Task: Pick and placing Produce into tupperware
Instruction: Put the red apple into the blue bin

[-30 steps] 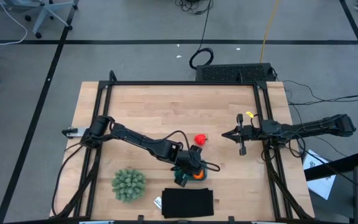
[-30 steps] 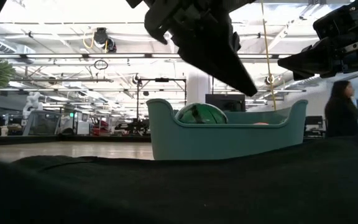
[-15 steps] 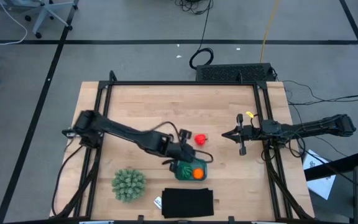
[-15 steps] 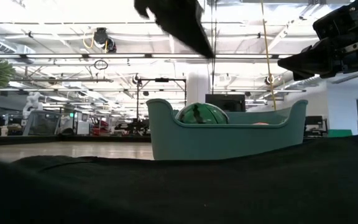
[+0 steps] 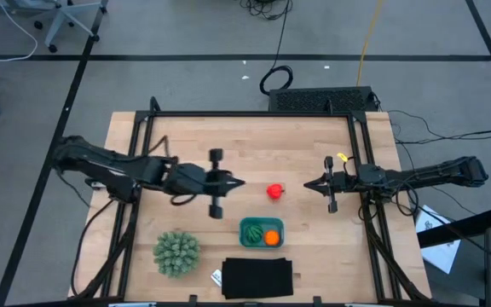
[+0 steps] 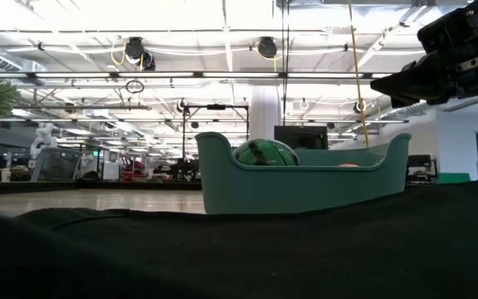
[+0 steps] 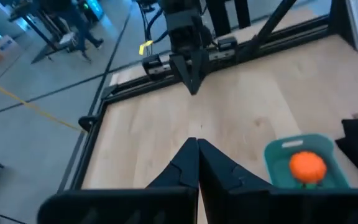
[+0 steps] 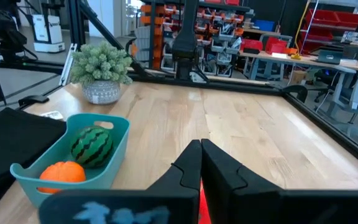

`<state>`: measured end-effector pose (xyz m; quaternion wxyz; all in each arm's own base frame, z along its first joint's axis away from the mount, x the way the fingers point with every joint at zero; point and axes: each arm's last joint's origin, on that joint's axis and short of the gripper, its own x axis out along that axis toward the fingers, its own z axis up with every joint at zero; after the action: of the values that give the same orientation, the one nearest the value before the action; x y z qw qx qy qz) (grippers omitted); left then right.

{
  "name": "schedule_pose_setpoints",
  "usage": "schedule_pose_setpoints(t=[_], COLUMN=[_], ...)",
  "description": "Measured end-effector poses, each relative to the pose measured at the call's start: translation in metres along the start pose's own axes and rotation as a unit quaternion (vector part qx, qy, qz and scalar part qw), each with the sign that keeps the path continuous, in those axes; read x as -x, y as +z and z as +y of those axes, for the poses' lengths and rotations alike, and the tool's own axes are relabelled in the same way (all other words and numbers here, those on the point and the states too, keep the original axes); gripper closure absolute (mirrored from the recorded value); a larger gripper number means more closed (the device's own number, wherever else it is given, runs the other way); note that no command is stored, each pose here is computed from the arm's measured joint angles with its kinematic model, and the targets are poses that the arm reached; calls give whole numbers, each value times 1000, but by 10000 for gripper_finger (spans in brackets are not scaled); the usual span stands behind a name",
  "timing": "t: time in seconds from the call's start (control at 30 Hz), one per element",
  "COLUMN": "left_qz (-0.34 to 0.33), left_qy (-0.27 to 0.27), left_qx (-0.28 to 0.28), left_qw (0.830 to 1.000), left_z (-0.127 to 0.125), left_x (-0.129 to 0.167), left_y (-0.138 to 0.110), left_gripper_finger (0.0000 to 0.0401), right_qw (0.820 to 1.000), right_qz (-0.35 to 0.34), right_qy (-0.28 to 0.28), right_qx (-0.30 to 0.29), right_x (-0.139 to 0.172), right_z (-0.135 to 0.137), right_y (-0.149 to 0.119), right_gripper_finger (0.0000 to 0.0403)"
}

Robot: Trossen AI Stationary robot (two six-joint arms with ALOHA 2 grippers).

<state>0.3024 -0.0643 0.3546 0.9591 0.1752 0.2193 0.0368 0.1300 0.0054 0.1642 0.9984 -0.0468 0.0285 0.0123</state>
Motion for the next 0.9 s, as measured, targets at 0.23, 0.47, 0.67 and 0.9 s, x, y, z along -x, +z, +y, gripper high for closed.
schedule_pose_setpoints(t=[0.23, 0.47, 0.67, 0.9], left_qz=[-79, -135, -176, -205], left_qy=[-6, -41, -44, 7], left_qx=[43, 92, 84, 103], left_qw=[996, 986, 980, 973], left_z=[8, 18, 15, 18], left_x=[18, 14, 14, 35], left_y=[-49, -98, -133, -168], left_gripper_finger=[401, 401, 401, 401], right_qw=[1000, 1000, 1000, 1000], right_qz=[-6, -9, -10, -15], right_qy=[0, -1, -1, -1], right_qx=[0, -6, -13, -14], right_x=[0, 0, 0, 0], right_z=[0, 0, 0, 0], right_y=[1, 2, 2, 3], right_gripper_finger=[403, 403, 403, 403])
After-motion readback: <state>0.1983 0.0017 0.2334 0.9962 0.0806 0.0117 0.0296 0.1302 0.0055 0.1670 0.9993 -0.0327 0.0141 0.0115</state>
